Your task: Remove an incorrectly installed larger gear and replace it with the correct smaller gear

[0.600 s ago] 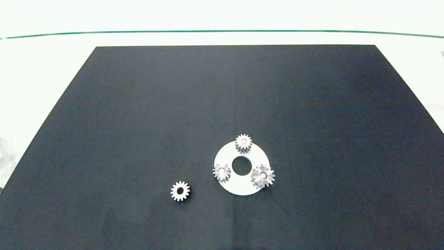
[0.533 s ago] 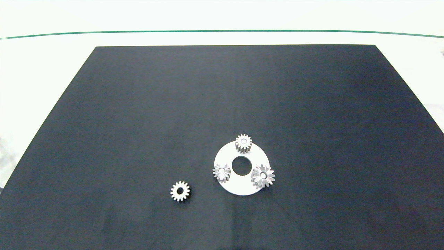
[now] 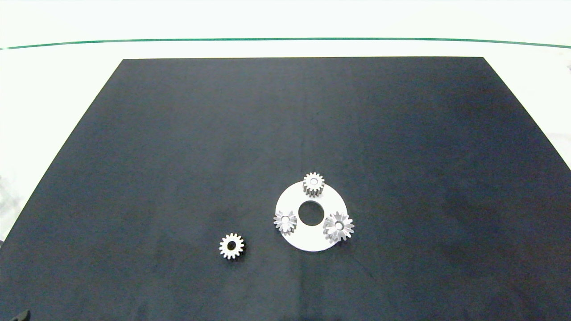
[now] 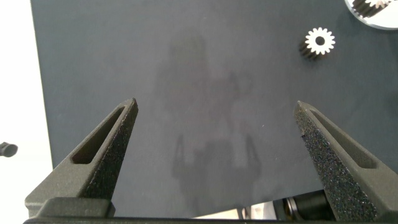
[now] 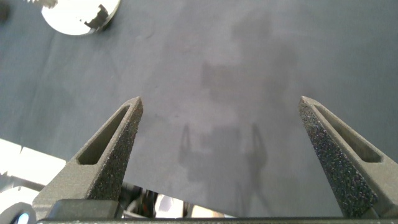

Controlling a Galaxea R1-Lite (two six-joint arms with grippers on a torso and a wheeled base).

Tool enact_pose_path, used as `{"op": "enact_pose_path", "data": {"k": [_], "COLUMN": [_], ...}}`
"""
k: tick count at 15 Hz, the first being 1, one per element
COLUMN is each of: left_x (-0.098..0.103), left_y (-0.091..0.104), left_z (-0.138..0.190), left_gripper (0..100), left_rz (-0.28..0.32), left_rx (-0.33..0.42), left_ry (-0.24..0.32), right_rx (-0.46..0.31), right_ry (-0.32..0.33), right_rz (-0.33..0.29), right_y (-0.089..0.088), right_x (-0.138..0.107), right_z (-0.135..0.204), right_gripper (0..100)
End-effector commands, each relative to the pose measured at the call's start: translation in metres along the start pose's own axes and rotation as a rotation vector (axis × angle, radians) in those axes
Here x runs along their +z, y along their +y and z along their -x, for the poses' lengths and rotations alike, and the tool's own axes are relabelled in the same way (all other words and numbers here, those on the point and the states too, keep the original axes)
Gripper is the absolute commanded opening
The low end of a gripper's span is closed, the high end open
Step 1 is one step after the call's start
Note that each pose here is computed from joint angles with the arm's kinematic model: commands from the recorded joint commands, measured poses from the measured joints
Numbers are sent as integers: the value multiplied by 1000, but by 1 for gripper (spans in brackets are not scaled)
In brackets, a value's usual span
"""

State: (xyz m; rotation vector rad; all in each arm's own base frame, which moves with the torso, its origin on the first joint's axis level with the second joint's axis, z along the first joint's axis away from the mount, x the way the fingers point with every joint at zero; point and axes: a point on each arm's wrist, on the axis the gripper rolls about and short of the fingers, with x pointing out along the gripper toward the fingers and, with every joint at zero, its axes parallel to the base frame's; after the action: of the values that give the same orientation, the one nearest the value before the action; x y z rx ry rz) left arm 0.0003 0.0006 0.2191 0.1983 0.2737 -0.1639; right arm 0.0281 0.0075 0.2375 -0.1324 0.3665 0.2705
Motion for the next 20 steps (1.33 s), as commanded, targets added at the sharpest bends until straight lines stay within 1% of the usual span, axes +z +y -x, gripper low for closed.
{"op": "enact_pose_path", "data": {"k": [1,2,4,6,8,12,15,16,17,20], "left_x": [17,18,19,22,28,38,39,39,39,40], "left_y": [0,0,-2,-4,-5,-4,-3,-3,-3,-3], "left_z": [-26,-32,-42,-50,-53,-56,-55,-55,-55,-55], "left_gripper": [100,100,100,100,100,100,100,100,100,100], "left_rz": [-24,-31,-40,-53,-52,-50,-49,-49,-49,-48], "left_rx": [-71,-89,-111,-146,-155,-151,-151,-151,-151,-150], "left_ry": [94,115,158,176,177,165,162,162,160,159], "right_rx": [105,115,142,165,207,277,318,318,337,378], "right_ry": [146,161,195,240,280,302,321,321,338,362], "right_rz": [69,76,129,160,179,294,339,339,360,395], "right_y": [6,7,10,12,18,32,45,45,53,70], "right_x": [27,34,40,41,44,61,72,72,75,75], "right_z": [-47,-55,-70,-85,-102,-132,-156,-156,-170,-184], "right_gripper": [100,100,100,100,100,100,100,100,100,100]}}
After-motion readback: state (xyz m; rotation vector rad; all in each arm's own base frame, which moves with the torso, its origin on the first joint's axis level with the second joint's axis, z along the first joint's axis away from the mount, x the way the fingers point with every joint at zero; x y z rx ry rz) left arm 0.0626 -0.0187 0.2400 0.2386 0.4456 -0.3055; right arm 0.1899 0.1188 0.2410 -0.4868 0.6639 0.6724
